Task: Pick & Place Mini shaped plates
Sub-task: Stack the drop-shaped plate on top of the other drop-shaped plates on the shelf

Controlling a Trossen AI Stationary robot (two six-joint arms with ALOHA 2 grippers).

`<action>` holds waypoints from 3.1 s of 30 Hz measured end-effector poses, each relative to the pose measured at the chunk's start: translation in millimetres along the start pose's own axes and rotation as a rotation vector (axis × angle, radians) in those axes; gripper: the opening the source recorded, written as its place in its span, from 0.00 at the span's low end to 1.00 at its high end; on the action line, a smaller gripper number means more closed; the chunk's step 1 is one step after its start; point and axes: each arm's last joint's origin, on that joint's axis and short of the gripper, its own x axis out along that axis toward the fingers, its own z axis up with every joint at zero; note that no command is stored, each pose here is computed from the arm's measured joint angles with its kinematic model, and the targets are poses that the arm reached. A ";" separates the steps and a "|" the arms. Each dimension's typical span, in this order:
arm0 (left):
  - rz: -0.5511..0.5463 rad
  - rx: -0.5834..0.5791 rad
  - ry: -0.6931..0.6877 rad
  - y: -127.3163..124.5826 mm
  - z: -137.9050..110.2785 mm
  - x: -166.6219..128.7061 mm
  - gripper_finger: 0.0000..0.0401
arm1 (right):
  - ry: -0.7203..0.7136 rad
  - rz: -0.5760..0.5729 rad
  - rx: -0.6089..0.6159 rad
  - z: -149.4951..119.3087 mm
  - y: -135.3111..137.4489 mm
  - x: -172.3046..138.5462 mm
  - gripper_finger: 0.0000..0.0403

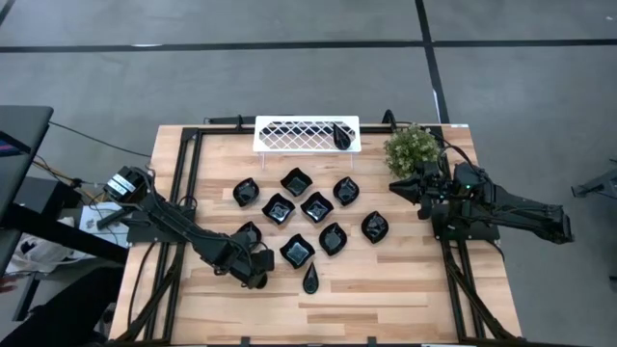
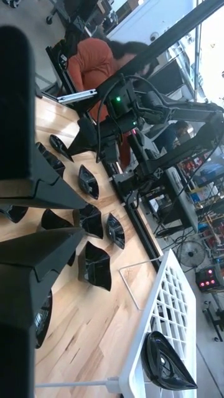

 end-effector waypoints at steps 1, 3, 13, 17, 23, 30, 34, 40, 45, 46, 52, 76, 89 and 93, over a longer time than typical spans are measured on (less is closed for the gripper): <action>0.001 0.001 -0.001 0.1 0.0 0.0 0.20 | 0.000 0.000 0.000 0.0 0.0 0.0 0.14; 0.006 0.002 -0.004 0.3 -0.4 1.9 0.18 | 0.000 0.000 0.000 0.0 0.0 0.0 0.14; 0.013 0.001 0.007 -0.2 -2.2 6.8 0.11 | 0.000 0.000 0.000 0.0 0.0 0.0 0.14; 0.008 0.001 0.009 -0.5 -2.0 5.2 0.04 | 0.000 0.000 0.000 0.0 0.0 0.0 0.14; 0.005 0.000 0.008 -0.7 -2.1 5.2 0.02 | 0.000 -0.001 0.000 0.0 -0.1 -0.1 0.14; -0.032 0.023 0.006 -2.4 -0.7 -2.9 0.01 | 0.000 -0.001 0.001 0.0 -0.1 -0.1 0.14; -0.154 0.045 -0.052 -6.5 4.2 -23.1 0.01 | 0.000 0.000 0.002 0.0 0.0 0.0 0.14; -0.374 0.058 -0.211 -13.3 19.0 -57.5 0.01 | -0.001 0.000 0.002 0.1 0.0 0.0 0.14; -0.468 0.073 -0.316 -24.3 38.8 -72.0 0.01 | -0.018 0.020 0.055 1.9 1.7 0.3 0.14; -0.479 0.081 -0.328 -28.2 43.3 -72.5 0.01 | -0.027 0.032 0.066 3.1 2.8 0.8 0.14; -0.548 0.132 -0.398 -53.1 71.5 -72.4 0.01 | -0.048 0.115 0.069 7.1 10.9 6.1 0.14; -0.604 0.240 -0.560 -80.8 126.7 -75.9 0.01 | 0.152 0.098 -0.180 42.2 53.2 86.5 0.14; -0.561 0.296 -0.632 -81.7 136.5 -75.5 0.01 | 0.214 -0.017 -0.307 67.1 68.5 146.9 0.14; -0.548 0.321 -0.652 -81.6 136.8 -75.6 0.01 | 0.225 -0.050 -0.333 74.2 72.4 160.6 0.14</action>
